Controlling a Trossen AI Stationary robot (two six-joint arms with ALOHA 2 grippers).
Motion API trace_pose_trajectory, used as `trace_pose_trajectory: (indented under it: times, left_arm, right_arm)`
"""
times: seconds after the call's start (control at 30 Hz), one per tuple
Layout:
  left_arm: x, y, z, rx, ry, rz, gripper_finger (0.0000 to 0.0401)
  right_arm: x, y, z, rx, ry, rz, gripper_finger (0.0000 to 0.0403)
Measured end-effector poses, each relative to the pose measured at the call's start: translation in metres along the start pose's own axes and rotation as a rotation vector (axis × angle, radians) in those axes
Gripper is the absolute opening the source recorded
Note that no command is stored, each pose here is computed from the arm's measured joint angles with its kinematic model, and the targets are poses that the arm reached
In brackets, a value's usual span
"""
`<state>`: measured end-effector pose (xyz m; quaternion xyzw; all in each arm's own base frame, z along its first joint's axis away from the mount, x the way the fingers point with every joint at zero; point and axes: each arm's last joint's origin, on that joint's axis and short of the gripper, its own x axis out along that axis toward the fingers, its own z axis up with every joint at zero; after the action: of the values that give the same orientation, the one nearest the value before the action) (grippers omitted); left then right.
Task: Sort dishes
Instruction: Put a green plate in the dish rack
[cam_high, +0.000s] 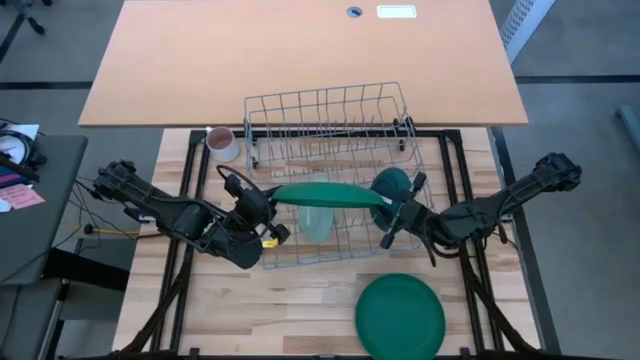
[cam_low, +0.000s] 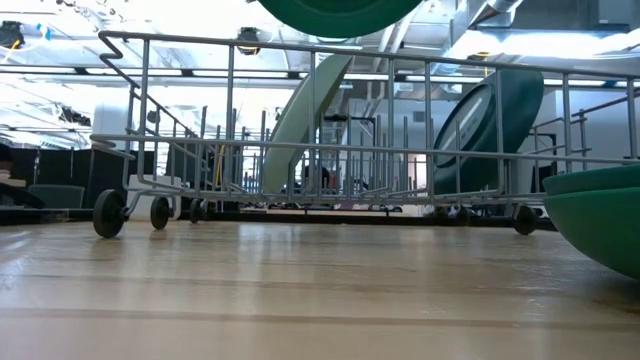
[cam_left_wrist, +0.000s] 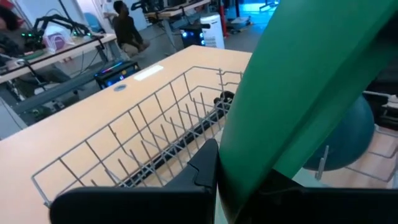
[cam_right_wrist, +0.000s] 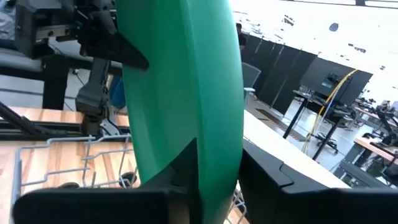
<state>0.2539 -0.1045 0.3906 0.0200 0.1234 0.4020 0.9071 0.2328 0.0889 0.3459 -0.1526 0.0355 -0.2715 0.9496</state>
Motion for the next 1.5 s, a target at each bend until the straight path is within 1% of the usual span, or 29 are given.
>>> trace_pose_trajectory:
  times: [0.1,0.2,0.3,0.37,0.57,0.73,0.87,1.17,1.37,1.5]
  left_arm:
    - [0.0,0.0,0.0,0.005,0.002,-0.001,0.0011]
    - [0.0,0.0,0.0,0.007,0.005,-0.005,0.0014]
    - [0.0,-0.001,-0.001,0.007,0.021,-0.029,0.0023]
    - [0.0,-0.002,-0.002,0.008,0.04,-0.058,0.0032]
    - [-0.002,-0.005,-0.003,0.015,0.095,-0.149,0.0065]
    - [-0.006,-0.008,-0.005,0.076,0.135,-0.24,0.0094]
    - [-0.009,-0.009,-0.006,0.104,0.144,-0.276,0.0111]
    - [-0.015,-0.01,-0.007,0.115,0.148,-0.305,0.0116]
    - [-0.016,-0.011,-0.009,0.137,0.186,-0.366,0.0116]
    - [-0.016,-0.011,-0.01,0.147,0.201,-0.383,0.0116]
  right_arm:
    - [0.0,0.0,0.0,0.001,0.006,-0.015,0.0082]
    - [0.0,-0.001,-0.001,0.007,0.014,-0.042,0.0057]
    - [0.0,-0.002,0.0,0.017,0.017,-0.056,0.0029]
    - [0.0,-0.002,-0.001,0.023,0.021,-0.063,0.002]
    - [0.001,-0.004,-0.002,0.018,0.037,-0.096,0.002]
    - [0.001,-0.003,-0.002,0.01,0.042,-0.106,0.0019]
    - [0.001,-0.004,-0.002,0.01,0.043,-0.114,0.0018]
    - [0.001,-0.004,-0.002,0.015,0.046,-0.129,0.0018]
    - [0.001,-0.004,-0.002,0.009,0.047,-0.129,0.0017]
    - [0.001,-0.004,-0.002,0.008,0.047,-0.129,0.0017]
